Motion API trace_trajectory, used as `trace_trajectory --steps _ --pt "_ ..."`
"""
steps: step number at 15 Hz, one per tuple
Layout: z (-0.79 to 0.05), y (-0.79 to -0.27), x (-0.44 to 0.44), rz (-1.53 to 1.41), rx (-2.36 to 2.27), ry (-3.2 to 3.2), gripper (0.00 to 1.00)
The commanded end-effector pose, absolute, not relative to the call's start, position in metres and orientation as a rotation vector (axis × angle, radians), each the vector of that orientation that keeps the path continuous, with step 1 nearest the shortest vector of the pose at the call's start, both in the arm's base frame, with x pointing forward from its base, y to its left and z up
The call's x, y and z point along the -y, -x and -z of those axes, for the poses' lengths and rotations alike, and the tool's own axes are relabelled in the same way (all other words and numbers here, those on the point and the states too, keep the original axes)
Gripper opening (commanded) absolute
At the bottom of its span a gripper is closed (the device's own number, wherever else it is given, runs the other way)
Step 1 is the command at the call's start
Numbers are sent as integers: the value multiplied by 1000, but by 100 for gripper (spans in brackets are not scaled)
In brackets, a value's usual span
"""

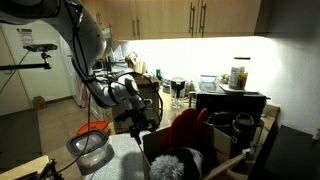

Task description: Put the carton in the brown box.

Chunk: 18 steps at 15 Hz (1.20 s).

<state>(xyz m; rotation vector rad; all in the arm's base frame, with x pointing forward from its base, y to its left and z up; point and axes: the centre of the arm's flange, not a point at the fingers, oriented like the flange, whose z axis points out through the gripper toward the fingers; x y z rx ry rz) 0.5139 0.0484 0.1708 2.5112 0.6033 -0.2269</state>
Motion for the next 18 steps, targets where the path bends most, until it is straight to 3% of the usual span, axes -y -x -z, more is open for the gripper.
trace_trajectory --steps 1,18 --pt "-164 -523 -43 310 -744 -2491 100" --pt "-136 -523 -48 319 -855 -2440 100"
